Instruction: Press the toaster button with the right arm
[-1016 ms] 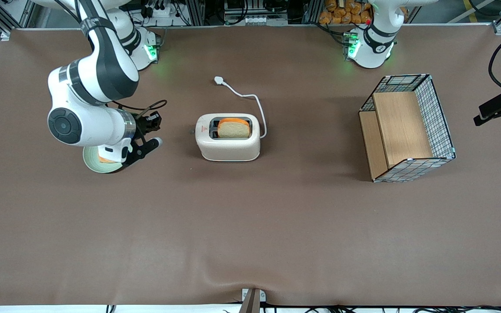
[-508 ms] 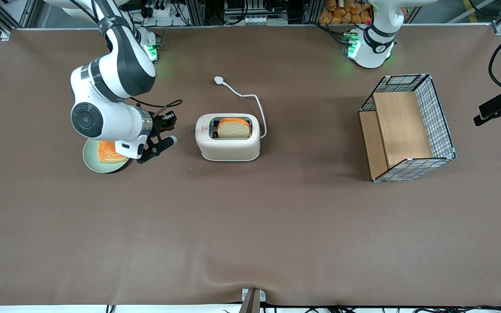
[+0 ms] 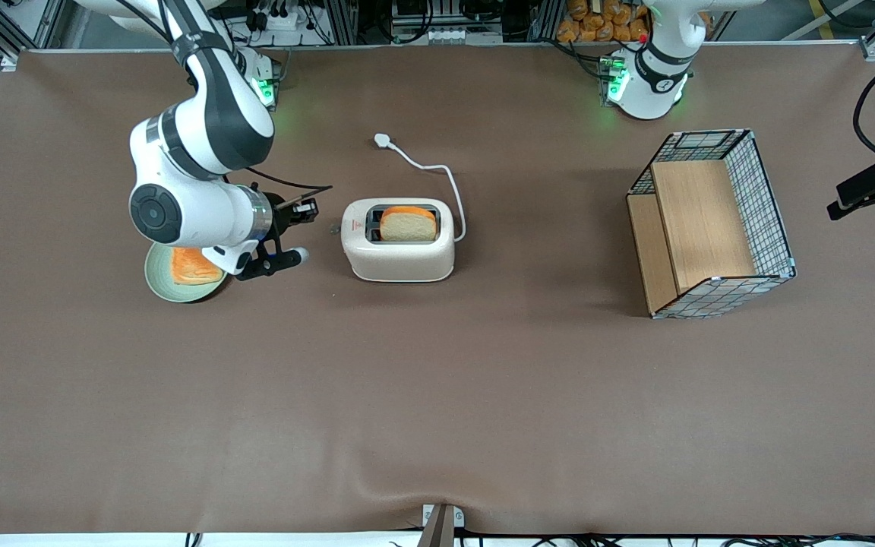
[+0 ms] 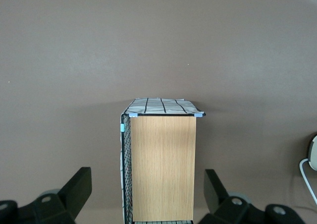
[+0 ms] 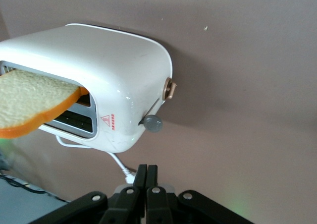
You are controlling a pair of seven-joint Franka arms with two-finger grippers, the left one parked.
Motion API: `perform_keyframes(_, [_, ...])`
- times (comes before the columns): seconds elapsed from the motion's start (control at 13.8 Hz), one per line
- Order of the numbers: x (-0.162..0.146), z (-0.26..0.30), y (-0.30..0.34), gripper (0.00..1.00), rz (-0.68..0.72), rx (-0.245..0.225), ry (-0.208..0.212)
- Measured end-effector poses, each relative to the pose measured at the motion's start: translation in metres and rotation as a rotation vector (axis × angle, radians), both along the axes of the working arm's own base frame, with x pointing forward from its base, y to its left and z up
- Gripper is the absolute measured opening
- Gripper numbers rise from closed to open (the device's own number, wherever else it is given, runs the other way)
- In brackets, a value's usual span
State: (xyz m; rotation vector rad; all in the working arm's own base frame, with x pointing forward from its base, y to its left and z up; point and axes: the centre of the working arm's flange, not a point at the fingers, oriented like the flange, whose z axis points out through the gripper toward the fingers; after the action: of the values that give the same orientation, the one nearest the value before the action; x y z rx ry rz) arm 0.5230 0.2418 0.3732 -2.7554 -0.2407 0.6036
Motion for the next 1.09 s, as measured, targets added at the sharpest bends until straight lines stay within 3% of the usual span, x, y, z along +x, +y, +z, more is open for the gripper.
perform_keyframes(0.73, [-0.008, -0.057, -0.004, 0.03, -0.118, 0.051, 0.103])
perform_keyframes(1.09, [-0.005, -0.071, -0.009, 0.01, -0.149, 0.056, 0.124])
